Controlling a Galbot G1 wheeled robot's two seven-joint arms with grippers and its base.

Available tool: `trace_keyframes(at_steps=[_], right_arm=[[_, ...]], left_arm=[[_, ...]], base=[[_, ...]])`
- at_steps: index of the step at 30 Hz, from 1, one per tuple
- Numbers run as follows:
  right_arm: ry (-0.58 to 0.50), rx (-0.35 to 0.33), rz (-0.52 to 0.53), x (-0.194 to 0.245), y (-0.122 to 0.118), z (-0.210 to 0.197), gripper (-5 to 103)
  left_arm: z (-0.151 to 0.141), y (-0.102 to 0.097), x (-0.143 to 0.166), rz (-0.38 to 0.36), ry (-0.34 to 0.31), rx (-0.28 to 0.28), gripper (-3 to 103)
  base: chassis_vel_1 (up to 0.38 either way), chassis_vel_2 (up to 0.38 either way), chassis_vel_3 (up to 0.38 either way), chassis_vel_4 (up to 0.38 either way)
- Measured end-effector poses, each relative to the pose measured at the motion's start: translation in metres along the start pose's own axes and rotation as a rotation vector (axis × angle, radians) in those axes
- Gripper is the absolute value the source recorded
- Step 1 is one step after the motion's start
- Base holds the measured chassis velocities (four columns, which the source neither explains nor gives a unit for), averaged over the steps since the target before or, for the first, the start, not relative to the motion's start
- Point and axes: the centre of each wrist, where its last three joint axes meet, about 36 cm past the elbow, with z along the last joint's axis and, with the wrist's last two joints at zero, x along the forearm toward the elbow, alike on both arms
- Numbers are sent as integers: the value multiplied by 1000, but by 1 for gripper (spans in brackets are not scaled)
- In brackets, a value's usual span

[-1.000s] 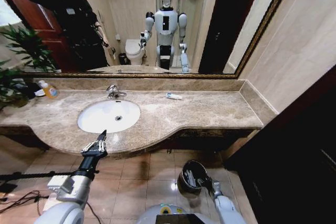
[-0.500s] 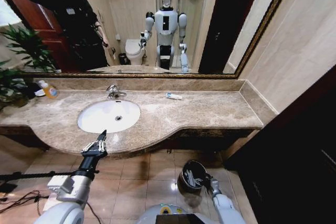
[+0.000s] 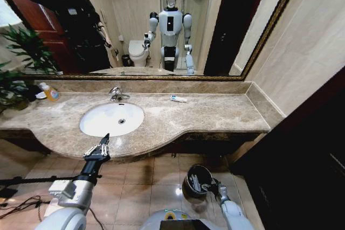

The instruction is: Pick up the trash from the sink and place it in the trash bin.

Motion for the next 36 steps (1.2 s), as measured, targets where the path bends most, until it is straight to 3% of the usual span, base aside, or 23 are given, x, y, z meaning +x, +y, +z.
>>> trace_keyframes(at_steps=[11, 14, 21, 26, 36], right_arm=[[-216, -83, -24, 51, -28, -79, 100], [-348, -97, -35, 82, -41, -130, 100], [-489, -125, -75, 127, -45, -202, 100], [-611, -88, -144, 158, -32, -276, 100], [-646, 11, -286, 144, -23, -345, 100]], left_arm=[[0, 0, 0, 0, 0, 0, 0], [0, 0, 0, 0, 0, 0, 0], [0, 0, 0, 0, 0, 0, 0], [0, 0, 0, 0, 0, 0, 0], [0, 0, 0, 0, 0, 0, 0]], base=[[0, 0, 0, 0], [0, 0, 0, 0], [0, 0, 0, 0], [0, 0, 0, 0], [0, 0, 0, 0]])
